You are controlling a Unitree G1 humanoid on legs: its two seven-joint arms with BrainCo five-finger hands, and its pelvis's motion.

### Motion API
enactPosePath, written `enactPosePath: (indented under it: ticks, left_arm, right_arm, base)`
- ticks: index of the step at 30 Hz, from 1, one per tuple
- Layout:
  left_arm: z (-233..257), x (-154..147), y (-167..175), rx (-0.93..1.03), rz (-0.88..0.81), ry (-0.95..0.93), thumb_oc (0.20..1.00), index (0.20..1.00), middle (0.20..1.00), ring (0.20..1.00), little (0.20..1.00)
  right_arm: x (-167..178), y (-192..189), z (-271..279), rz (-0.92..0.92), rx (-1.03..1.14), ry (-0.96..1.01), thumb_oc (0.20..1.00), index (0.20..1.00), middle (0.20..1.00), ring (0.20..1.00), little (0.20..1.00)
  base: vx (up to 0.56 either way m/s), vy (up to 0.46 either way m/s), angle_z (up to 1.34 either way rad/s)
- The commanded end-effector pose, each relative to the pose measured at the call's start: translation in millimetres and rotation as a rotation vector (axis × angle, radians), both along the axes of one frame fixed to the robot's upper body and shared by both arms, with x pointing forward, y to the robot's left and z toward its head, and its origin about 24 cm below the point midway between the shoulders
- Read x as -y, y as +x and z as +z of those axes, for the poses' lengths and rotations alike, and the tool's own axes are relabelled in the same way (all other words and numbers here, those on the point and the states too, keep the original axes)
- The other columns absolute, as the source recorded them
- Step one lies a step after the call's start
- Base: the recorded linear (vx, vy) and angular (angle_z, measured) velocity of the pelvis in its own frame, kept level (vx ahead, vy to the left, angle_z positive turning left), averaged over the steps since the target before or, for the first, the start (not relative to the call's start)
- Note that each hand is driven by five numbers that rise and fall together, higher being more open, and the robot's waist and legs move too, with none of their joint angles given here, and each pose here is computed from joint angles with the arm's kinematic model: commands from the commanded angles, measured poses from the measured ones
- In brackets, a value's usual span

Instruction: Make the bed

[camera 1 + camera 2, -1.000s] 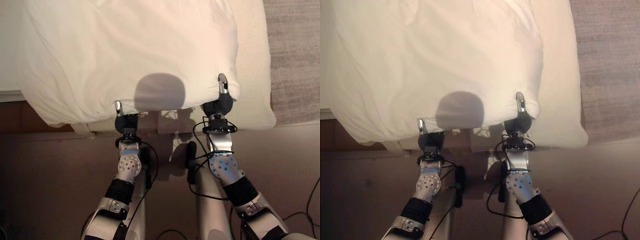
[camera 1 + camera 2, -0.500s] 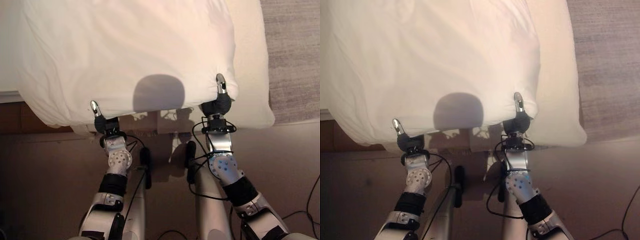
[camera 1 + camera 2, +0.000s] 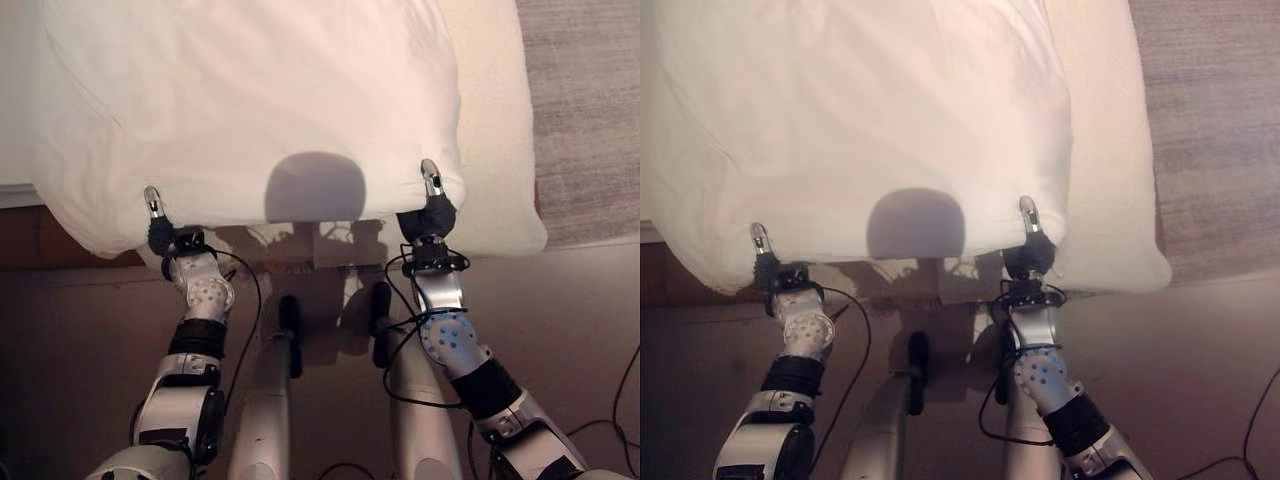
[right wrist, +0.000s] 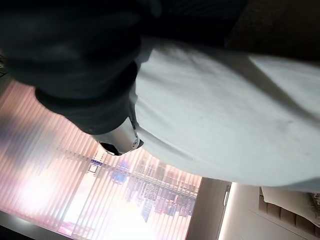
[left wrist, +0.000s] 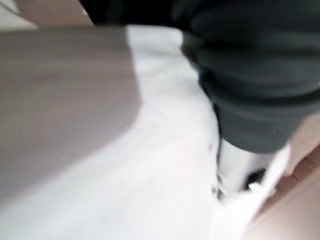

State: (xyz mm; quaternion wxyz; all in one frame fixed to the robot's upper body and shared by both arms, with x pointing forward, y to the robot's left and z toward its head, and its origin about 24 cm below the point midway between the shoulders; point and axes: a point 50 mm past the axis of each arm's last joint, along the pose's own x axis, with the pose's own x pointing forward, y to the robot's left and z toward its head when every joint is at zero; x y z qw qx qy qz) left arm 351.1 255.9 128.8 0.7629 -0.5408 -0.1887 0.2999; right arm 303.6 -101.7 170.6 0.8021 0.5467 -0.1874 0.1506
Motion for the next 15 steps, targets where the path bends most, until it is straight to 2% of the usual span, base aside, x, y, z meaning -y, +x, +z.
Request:
enactPosePath:
  ticks: [1,10,15]
  left_arm:
    - [-9,-65,-29,-0.083,0.257,0.036,0.200,0.200,0.200,0.200,0.200]
    - [-28,-78,-47,-0.134,0.286,0.060,0.200,0.200,0.200,0.200,0.200]
    - [-46,-71,-60,-0.151,0.258,0.091,0.200,0.200,0.200,0.200,0.200]
  right_arm:
    - [39,-22,7,-0.157,0.117,0.057,0.200,0.200,0.200,0.200,0.200]
    - [61,-25,-4,-0.245,0.068,-0.007,0.200,0.200,0.200,0.200,0.200]
    - [79,-28,-17,-0.342,0.005,-0.083,0.200,0.200,0.200,0.200,0.200]
  base:
    - [0.03,0.002,-0.01]
    - [0.02,-0.047,-0.07]
    - [0.04,-0.150,-0.08]
